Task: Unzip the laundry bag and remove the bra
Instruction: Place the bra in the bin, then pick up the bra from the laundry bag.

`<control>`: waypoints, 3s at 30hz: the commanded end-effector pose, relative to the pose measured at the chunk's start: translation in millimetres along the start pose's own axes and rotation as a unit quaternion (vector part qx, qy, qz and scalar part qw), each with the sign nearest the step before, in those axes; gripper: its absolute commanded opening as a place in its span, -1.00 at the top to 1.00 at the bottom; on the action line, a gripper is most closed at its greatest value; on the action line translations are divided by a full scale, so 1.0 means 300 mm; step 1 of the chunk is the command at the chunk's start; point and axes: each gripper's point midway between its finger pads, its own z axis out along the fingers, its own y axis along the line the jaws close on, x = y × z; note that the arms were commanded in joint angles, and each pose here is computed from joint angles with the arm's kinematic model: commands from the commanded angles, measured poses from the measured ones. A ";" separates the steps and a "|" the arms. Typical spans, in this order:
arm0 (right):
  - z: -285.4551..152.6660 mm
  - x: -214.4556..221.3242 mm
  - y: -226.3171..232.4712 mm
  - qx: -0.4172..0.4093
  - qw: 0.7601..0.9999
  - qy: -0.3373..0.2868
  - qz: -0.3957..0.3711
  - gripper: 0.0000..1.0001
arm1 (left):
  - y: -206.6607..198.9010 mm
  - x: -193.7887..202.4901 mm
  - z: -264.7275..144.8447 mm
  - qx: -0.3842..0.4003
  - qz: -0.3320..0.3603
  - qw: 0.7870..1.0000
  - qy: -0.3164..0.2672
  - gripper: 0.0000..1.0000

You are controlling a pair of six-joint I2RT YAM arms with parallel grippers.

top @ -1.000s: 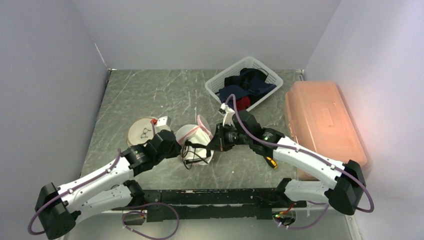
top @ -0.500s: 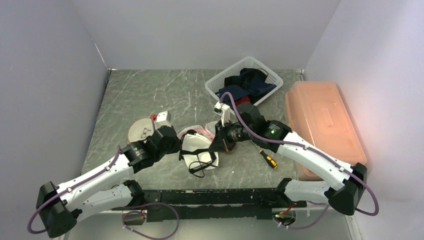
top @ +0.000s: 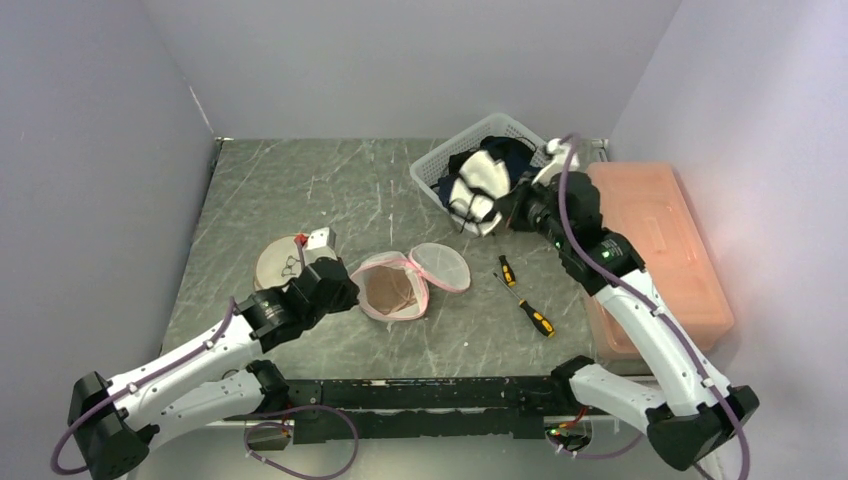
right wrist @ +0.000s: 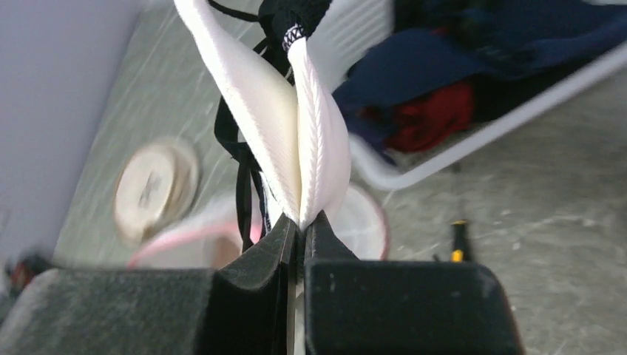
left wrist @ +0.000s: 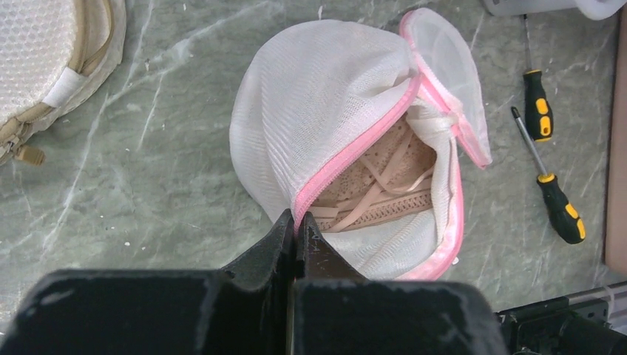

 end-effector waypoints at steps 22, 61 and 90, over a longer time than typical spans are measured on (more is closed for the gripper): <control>0.597 -0.335 -0.707 0.114 0.961 -0.160 0.192 1.00 | 0.017 0.070 0.001 0.030 -0.035 0.999 0.017 0.94; 0.352 -0.442 -0.220 0.133 0.969 -0.193 0.081 -0.59 | 0.071 -0.021 -0.070 -0.001 -0.023 0.999 -0.030 0.51; 0.280 0.683 0.365 -0.092 0.983 0.159 0.004 -0.04 | 0.039 0.104 0.113 -0.011 0.014 1.000 0.021 0.93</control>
